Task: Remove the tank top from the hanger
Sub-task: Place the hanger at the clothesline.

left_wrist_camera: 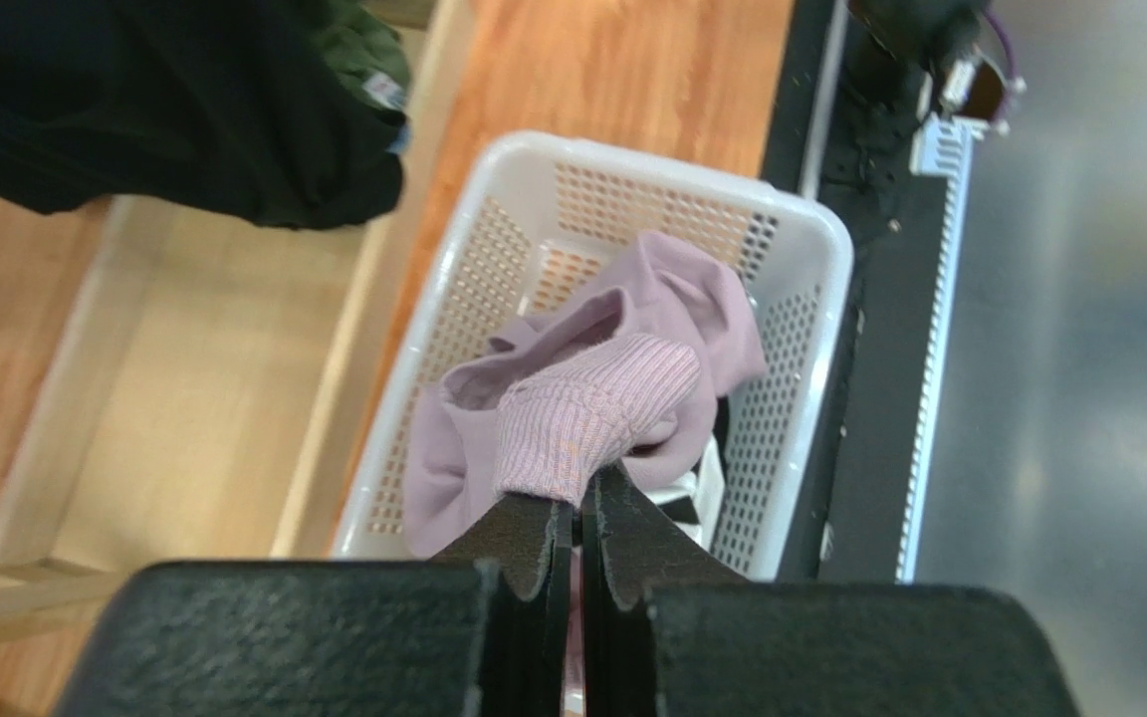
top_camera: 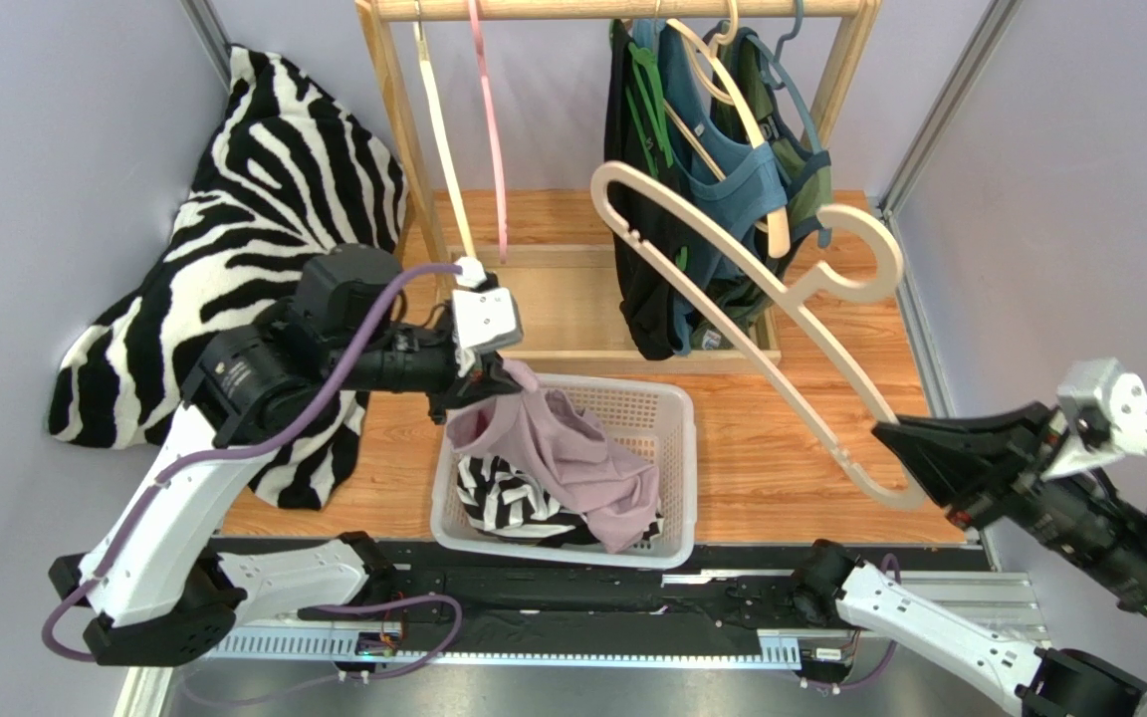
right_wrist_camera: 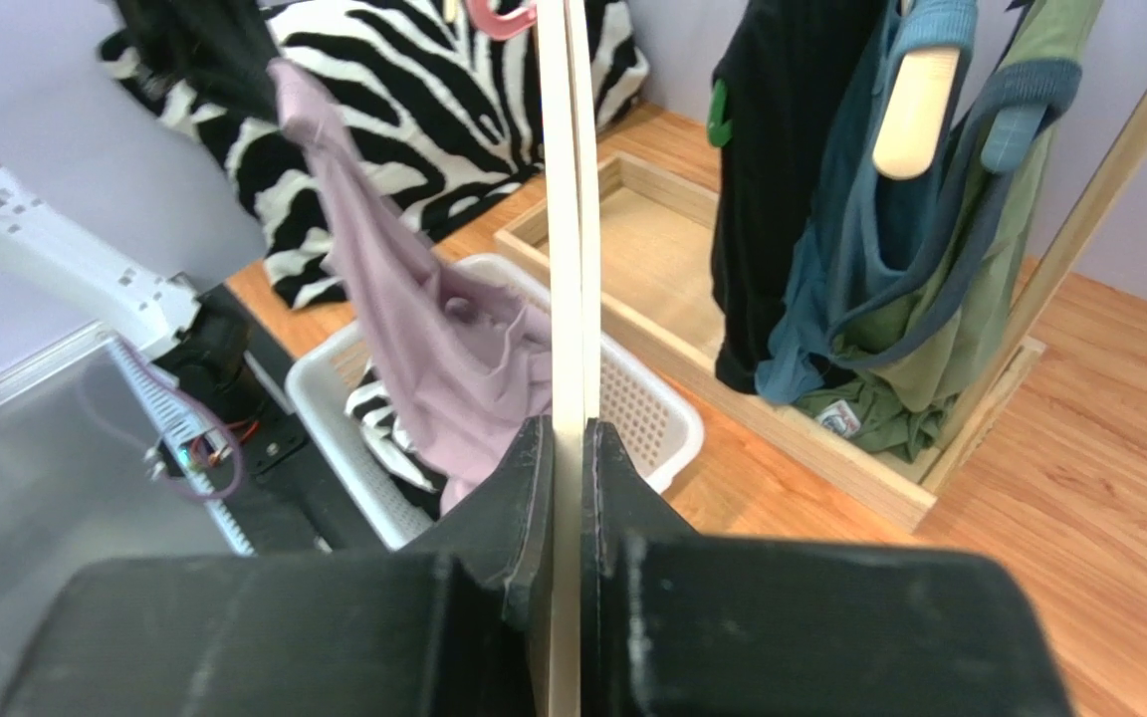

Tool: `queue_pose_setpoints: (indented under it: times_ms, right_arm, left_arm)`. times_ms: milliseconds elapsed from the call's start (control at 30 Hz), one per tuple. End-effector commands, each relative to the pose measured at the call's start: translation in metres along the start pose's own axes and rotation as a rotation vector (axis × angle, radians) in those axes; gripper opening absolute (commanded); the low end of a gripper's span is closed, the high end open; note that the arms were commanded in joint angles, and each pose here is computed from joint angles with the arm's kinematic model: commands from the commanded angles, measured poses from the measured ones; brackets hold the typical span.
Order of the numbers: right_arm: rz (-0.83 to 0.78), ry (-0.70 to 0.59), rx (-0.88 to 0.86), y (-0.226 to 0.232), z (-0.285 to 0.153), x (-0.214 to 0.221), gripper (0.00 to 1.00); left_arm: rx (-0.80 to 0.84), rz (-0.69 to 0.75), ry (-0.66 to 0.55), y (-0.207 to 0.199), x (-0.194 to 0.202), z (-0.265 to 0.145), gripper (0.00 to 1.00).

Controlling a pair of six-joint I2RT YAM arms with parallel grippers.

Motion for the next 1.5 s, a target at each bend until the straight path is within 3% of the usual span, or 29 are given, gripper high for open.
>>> queue_pose_setpoints:
  times_ms: [0,200,333,433,533,700,933,1033,1100,1200,1300,1333,1467]
  right_arm:
    - [0.005,-0.053,0.071,0.001,0.061,-0.028,0.0]
    - [0.063,0.022,0.083,0.011,0.117,-0.034,0.0]
    - [0.069,0.075,0.158,0.006,0.151,-0.034,0.0]
    - [0.078,0.068,0.217,0.0,0.165,-0.038,0.0]
    - [0.088,0.057,0.253,-0.003,0.175,-0.04,0.0]
    - [0.092,0.06,0.28,-0.005,0.19,-0.042,0.0]
    - [0.085,0.067,0.303,-0.004,0.214,-0.048,0.0]
    - [0.075,0.087,0.314,-0.005,0.228,-0.045,0.0]
    - [0.073,0.091,0.327,-0.006,0.235,-0.045,0.0]
    - [0.069,0.094,0.357,-0.01,0.245,-0.043,0.0]
    - [0.066,0.085,0.387,-0.013,0.255,-0.046,0.0]
    - [0.067,0.085,0.389,-0.013,0.257,-0.047,0.0]
    - [0.067,0.074,0.391,-0.011,0.269,-0.051,0.0]
  left_arm:
    - [0.043,0.09,0.018,-0.006,0.006,0.008,0.0]
    - [-0.013,0.141,0.158,0.009,0.054,0.045,0.01]
    - [0.036,0.042,0.362,0.005,0.112,0.082,0.38]
    - [0.099,-0.008,0.446,-0.003,0.133,0.094,0.41]
    - [0.043,0.053,0.441,0.004,0.147,0.103,0.43]
    - [0.04,0.099,0.543,-0.001,0.192,0.117,0.47]
    - [0.07,0.116,0.613,-0.023,0.236,0.128,0.75]
    - [0.074,0.134,0.659,-0.033,0.258,0.132,0.8]
    - [0.07,0.137,0.657,-0.035,0.261,0.135,0.82]
    - [0.064,0.122,0.644,-0.035,0.259,0.136,0.93]
    - [0.084,0.098,0.582,-0.036,0.234,0.128,0.95]
    - [0.096,0.101,0.499,-0.032,0.208,0.124,0.96]
    - [0.26,0.11,0.417,-0.049,0.158,0.083,0.96]
Point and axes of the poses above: each gripper's point midway between its finger pads, its own z axis out along the fingers, its own y axis along the line the jaws close on, x = y × z, the point moved 3 cm from there along -z, back along the fingers, and after that the axes turned 15 degrees about z, right-handed, at the moved point
